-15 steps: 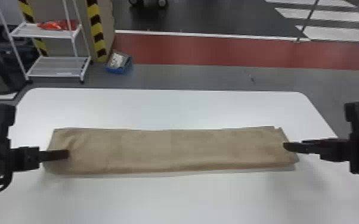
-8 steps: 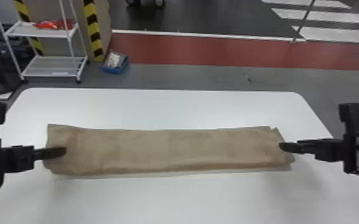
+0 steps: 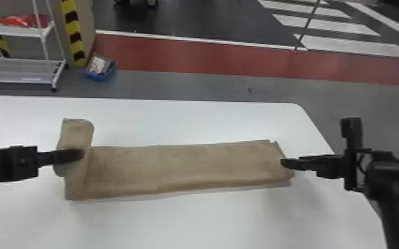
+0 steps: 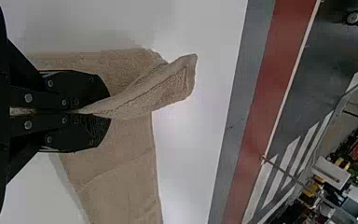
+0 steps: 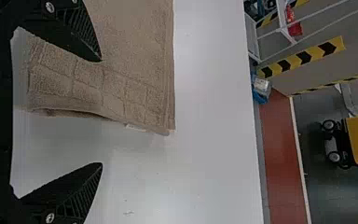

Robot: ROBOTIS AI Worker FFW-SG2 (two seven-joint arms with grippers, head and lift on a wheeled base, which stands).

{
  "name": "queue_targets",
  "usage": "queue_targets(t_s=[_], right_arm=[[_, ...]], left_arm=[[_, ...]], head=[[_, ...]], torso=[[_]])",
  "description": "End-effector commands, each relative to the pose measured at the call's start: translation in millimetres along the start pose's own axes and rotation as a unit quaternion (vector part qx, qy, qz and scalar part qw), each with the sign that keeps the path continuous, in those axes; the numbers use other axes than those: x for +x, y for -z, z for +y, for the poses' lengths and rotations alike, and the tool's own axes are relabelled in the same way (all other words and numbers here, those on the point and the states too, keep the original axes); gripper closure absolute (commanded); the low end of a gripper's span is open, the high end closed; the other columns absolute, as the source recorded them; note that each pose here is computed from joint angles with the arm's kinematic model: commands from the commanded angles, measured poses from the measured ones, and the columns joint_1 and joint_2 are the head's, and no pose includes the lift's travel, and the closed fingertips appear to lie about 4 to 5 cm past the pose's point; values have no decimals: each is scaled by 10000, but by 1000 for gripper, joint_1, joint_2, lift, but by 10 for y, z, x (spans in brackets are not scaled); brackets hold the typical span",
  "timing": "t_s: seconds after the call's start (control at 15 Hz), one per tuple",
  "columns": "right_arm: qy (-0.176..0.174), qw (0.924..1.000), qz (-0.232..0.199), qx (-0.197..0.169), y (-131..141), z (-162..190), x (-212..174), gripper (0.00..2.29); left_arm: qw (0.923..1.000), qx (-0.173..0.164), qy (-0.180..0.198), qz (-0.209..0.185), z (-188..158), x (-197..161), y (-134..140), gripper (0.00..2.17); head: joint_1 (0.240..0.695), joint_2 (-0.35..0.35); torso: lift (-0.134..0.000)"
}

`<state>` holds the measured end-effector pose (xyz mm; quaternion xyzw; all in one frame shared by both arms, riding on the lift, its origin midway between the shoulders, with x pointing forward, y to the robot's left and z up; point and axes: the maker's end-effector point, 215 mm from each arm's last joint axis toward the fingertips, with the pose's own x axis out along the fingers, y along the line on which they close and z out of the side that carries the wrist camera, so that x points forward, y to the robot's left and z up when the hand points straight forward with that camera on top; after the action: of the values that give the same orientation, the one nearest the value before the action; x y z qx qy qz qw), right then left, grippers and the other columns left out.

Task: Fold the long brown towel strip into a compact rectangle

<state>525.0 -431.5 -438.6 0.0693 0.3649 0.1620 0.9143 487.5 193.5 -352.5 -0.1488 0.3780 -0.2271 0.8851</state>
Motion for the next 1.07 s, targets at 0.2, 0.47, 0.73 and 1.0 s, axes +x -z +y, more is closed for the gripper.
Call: queue_targets(t_s=[0.2,0.47,0.73,1.0], right_arm=[[-1,9999,-48,98,39,-32,-70,90],[0,9999,-29,123,41,-17,-104,90],[-10,9999,-27,136,51,-13,-124,90],[3,9999,-27,167,105,-43,-170,90]], left_arm=[[9992,308,239,-76,-565,184,-288,2128],[9971,636,165,396,-763,496,-76,2128],[9924,902,-151,821,-747,775,122,2132],[9863,1404,-392,768,-806,975,50,2118]], head=[[695,-291],[695,-317],[695,-346],[695,-350]], torso=[[-120],[-120],[-120],[-120]])
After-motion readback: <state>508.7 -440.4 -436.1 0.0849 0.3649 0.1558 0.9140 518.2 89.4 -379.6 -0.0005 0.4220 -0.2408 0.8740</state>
